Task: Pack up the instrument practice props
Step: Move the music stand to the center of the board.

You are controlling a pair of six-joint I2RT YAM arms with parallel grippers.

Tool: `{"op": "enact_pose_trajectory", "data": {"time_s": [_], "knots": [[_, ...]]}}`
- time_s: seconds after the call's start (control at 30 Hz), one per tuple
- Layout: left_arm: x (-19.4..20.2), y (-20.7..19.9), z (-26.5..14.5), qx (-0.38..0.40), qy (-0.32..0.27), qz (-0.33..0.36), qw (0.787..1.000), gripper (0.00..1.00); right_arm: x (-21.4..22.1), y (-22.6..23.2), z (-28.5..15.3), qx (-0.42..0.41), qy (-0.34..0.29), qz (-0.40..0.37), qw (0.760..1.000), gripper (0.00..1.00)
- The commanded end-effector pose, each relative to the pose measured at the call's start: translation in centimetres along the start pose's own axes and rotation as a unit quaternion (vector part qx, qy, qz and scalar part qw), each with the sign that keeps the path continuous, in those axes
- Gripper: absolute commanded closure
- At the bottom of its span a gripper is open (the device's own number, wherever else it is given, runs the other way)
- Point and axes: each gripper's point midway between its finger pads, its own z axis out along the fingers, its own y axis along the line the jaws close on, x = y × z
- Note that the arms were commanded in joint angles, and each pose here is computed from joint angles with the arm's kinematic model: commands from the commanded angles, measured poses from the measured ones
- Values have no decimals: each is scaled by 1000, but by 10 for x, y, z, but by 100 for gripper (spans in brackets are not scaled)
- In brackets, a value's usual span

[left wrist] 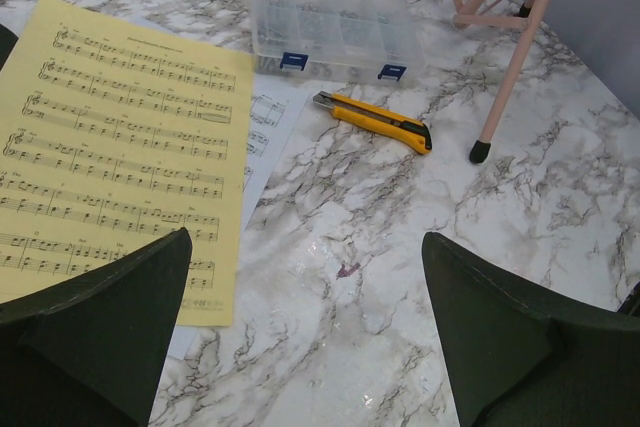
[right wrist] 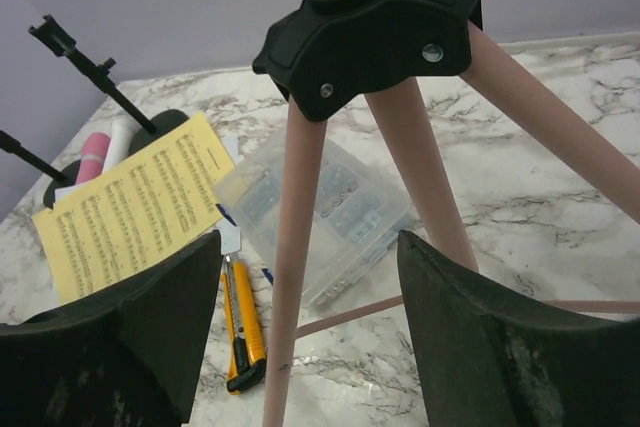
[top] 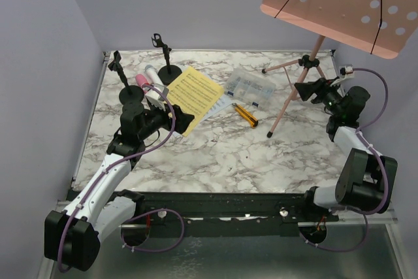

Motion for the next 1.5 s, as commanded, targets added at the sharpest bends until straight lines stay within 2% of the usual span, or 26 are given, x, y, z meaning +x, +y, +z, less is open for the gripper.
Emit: {"op": "enact_pose_trajectory", "data": {"time_s": [0.0,0.1,0.3,0.43,0.57,0.7,1.0,1.13,1.33,1.47], "knots": [[0,-4,0,12,-5,8,1000,1,4,-10,16,23,13,16,1000,29],[0,-4,0,10,-5,10,1000,1,3,-12,24,20,20,19,999,40],[0,-3,-1,9,-4,11,1000,1,8,-6,25,1,33,14,999,71],[0,-5,-1,14,-3,12,1000,1,17,4,17,-18,48,8,999,88],[1,-8,0,21,-1,10,1000,1,19,15,8,-28,62,9,998,96],[2,-9,0,25,1,9,1000,1,15,26,-1,-29,71,11,997,100],[3,-22,1,57,5,0,998,1,32,46,-22,-37,118,63,990,100],[1,-43,3,109,0,-17,994,1,43,55,-32,-44,141,83,986,100],[-9,-82,13,179,-8,-88,980,2,54,70,-46,-58,165,113,978,100],[-21,-118,26,195,-23,-90,976,1,58,79,-55,-64,172,116,976,100]]}}
